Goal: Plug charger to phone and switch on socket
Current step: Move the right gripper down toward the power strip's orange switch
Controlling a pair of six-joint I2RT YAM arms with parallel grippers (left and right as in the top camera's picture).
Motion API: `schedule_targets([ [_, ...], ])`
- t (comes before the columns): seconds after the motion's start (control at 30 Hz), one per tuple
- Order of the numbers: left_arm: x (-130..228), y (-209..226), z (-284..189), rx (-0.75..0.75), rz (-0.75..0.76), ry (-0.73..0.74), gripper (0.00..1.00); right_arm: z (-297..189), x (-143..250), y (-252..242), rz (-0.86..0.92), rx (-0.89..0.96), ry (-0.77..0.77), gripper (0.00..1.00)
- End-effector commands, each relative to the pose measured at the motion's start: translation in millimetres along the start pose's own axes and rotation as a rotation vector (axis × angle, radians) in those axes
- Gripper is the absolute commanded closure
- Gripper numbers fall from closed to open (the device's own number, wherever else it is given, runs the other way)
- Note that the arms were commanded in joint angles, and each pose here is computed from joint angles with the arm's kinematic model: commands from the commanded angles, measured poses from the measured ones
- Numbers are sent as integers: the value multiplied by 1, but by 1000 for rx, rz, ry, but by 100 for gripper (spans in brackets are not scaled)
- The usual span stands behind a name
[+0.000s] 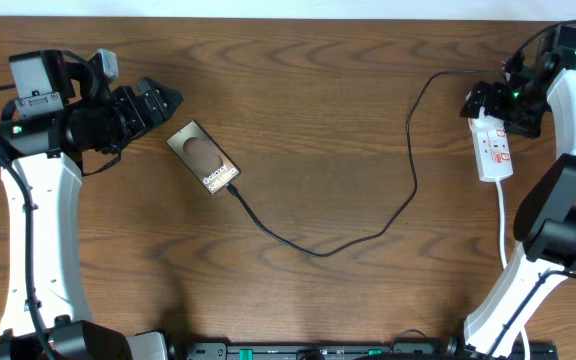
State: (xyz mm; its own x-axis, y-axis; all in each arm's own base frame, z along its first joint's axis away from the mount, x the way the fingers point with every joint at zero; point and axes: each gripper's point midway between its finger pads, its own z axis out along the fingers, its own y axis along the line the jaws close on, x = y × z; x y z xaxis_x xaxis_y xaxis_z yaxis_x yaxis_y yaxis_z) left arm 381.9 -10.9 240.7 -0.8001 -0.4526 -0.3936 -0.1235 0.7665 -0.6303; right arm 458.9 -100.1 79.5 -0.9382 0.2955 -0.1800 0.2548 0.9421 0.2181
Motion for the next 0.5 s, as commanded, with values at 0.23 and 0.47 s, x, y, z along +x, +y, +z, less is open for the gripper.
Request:
schedule_targets([
  [0.23,-2,3,1,-14,17,0,7,-3,-17,-14,-52,15,-61,1],
  [0.47,-2,3,1,-14,16,2,7,11,-14,-16,-58,8,-32,1],
])
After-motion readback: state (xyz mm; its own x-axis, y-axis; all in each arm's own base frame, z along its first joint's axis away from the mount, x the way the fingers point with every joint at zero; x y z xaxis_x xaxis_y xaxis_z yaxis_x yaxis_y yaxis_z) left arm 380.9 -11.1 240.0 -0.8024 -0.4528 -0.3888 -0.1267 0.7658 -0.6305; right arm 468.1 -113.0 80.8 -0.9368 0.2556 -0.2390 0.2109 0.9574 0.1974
